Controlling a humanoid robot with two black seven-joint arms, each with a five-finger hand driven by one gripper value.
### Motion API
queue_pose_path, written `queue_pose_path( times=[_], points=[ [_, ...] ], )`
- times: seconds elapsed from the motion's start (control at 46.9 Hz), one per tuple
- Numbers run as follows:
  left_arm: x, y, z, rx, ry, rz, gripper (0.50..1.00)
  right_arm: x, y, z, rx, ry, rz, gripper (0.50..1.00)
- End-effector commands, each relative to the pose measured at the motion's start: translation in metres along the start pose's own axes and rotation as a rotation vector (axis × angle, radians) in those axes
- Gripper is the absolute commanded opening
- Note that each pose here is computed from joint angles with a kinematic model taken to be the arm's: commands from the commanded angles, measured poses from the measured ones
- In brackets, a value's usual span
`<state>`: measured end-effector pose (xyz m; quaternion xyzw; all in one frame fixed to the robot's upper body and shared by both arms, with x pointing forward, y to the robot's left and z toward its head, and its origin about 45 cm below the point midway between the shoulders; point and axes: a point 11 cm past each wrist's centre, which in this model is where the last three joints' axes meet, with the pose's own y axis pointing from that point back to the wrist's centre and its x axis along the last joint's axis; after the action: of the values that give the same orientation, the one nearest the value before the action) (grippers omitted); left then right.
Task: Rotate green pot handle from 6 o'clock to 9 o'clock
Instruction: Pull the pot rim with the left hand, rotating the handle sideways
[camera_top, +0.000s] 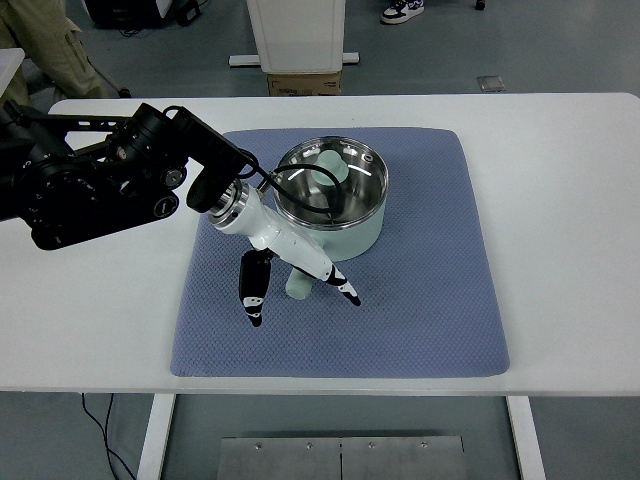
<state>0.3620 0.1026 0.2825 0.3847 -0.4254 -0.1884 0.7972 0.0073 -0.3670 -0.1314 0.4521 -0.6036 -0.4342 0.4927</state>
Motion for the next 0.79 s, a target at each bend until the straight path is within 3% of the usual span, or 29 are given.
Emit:
queue_pose_path(
  times=[0.0,0.768],
  points=[
    [-0.001,0.006,-0.005,0.02,0.003,-0.002,1.0,0.0,0.0,0.0,0.0,0.0,0.0,1.0],
    [-0.009,0.014,-0.016,0.103,-0.05,-0.08,1.0,0.0,0.0,0.0,0.0,0.0,0.0,1.0]
  ],
)
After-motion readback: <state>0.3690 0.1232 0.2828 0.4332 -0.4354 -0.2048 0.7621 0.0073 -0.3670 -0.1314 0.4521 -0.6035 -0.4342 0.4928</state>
